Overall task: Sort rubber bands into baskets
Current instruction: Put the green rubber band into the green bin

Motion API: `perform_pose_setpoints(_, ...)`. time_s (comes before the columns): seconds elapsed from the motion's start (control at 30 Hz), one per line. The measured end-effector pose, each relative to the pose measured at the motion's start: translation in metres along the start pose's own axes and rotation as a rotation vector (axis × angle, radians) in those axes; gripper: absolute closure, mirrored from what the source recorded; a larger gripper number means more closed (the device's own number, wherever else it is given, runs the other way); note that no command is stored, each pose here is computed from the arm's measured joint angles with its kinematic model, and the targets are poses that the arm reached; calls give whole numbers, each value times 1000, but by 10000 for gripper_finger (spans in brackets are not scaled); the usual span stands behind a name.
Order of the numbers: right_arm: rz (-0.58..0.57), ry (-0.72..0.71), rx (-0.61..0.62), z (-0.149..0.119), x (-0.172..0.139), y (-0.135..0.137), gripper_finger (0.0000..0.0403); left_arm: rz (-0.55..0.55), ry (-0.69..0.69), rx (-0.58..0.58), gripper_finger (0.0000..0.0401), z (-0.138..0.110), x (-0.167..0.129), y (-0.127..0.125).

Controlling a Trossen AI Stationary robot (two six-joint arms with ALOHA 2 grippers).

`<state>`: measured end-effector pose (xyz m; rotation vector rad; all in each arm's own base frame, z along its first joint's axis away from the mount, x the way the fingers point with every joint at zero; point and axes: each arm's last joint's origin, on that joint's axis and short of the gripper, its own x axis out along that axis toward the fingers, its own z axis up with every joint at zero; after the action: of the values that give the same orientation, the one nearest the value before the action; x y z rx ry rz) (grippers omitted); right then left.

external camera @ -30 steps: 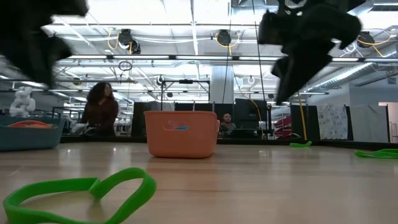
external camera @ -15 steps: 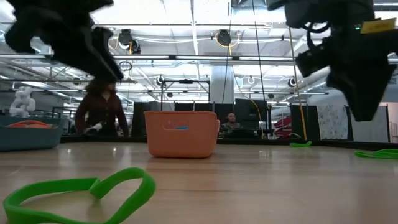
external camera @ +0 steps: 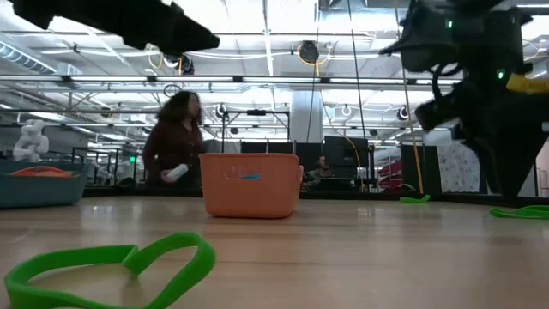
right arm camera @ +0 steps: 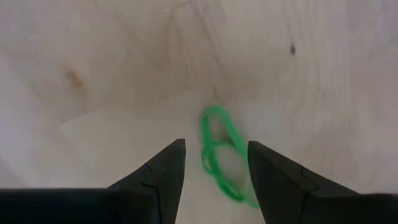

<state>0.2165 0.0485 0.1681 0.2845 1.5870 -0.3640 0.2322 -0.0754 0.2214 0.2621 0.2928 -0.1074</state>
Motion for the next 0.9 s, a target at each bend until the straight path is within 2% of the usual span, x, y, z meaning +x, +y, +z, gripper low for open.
perform_pose_setpoints(0.2,19,-18,-4,-1,21,-10,236,8,-65,31,257,5,1,7)
perform_pose_setpoints(0.57,84,-24,0,-3,38,-18,243,-7,-63,12,257,3,3,15)
perform_pose_setpoints(0.67,90,-20,3,-2,39,-19,274,-28,-65,13,257,3,4,15)
perform_pose_setpoints(0.83,107,-29,-31,-1,39,-19,370,-34,-64,-12,257,3,4,14)
perform_pose_setpoints(0.9,113,-40,-42,1,37,-18,393,-35,-64,-20,257,3,4,14)
